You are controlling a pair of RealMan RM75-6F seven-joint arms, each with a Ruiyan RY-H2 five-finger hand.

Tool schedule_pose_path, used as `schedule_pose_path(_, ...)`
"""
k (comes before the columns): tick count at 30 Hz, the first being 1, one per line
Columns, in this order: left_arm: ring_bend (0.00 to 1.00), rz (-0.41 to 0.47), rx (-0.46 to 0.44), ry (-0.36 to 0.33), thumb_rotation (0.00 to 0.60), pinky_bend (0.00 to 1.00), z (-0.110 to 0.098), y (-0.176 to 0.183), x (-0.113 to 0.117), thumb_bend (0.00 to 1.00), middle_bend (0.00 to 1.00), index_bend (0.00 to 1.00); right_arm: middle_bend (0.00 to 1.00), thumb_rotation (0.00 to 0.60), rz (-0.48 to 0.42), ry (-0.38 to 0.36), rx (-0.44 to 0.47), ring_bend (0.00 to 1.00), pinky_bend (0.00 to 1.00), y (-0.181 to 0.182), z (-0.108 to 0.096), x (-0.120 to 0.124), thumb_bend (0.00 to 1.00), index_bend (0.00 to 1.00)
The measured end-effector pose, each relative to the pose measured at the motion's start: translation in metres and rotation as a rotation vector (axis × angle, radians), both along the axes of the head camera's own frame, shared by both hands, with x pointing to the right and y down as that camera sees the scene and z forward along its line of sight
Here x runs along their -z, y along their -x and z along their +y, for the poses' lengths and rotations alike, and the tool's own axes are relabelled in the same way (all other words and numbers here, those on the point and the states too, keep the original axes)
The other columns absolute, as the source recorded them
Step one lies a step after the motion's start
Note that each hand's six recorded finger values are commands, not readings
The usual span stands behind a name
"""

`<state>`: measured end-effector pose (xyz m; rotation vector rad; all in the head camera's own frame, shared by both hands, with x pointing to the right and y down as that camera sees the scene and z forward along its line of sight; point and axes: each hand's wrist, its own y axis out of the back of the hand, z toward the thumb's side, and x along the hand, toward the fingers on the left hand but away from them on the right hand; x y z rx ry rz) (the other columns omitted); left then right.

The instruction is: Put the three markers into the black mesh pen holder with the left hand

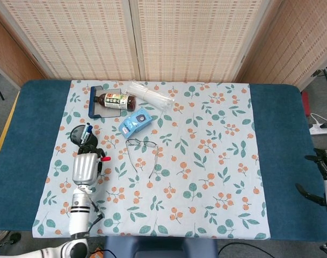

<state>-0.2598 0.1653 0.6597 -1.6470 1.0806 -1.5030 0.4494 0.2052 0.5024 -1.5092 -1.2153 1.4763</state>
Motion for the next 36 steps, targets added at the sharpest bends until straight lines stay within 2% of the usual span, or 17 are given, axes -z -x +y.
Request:
schedule_pose_path(4,0.24,0.244,-0.017,0.027,0.6,0.21,-0.027,0.008,0.061,0.4,0.63,0.54,0.14,0.6,-0.006,-0.004,0.013,0.28,0.16,0.004,0.0,0.001,0.1,0.28)
schedule_pose_path(5,0.24,0.331,-0.025,0.042,0.6,0.21,-0.034,0.006,0.077,0.4,0.64,0.54,0.14,0.6,-0.005,-0.007,0.014,0.28,0.16,0.005,0.001,0.002,0.1,0.28)
schedule_pose_path(8,0.24,0.555,-0.027,0.095,0.6,0.21,-0.046,-0.004,0.103,0.4,0.65,0.56,0.14,0.6,-0.001,-0.013,0.012,0.28,0.16,0.005,0.001,0.004,0.1,0.28)
schedule_pose_path(11,0.24,0.725,-0.011,0.151,0.6,0.21,-0.055,-0.01,0.108,0.4,0.65,0.56,0.14,0.6,0.001,-0.008,0.012,0.28,0.16,0.005,0.001,0.003,0.1,0.28)
schedule_pose_path(14,0.24,0.828,0.048,0.196,0.6,0.21,-0.072,0.004,0.094,0.4,0.65,0.56,0.14,0.6,0.009,-0.002,0.008,0.28,0.16,0.003,0.001,0.002,0.1,0.28)
schedule_pose_path(19,0.24,0.889,0.197,0.216,0.6,0.21,-0.108,0.056,0.057,0.4,0.65,0.57,0.14,0.6,0.019,0.006,0.005,0.28,0.16,0.002,0.001,-0.001,0.1,0.28)
schedule_pose_path(23,0.24,0.851,0.275,0.188,0.6,0.21,-0.137,0.098,0.032,0.4,0.66,0.57,0.14,0.6,0.024,0.004,-0.005,0.28,0.16,0.0,0.001,-0.001,0.1,0.28)
schedule_pose_path(25,0.24,0.841,0.294,0.184,0.6,0.21,-0.144,0.108,0.025,0.4,0.66,0.57,0.14,0.6,0.029,0.004,-0.006,0.28,0.16,0.0,0.0,-0.001,0.1,0.28)
schedule_pose_path(28,0.24,0.847,0.314,0.199,0.6,0.2,-0.149,0.114,0.014,0.4,0.66,0.57,0.14,0.6,0.034,0.011,-0.004,0.28,0.16,0.001,0.0,-0.004,0.1,0.28)
schedule_pose_path(36,0.24,0.846,0.337,0.251,0.6,0.2,-0.14,0.115,-0.015,0.4,0.66,0.57,0.14,0.6,0.038,0.011,-0.01,0.28,0.16,0.0,0.0,-0.005,0.1,0.28)
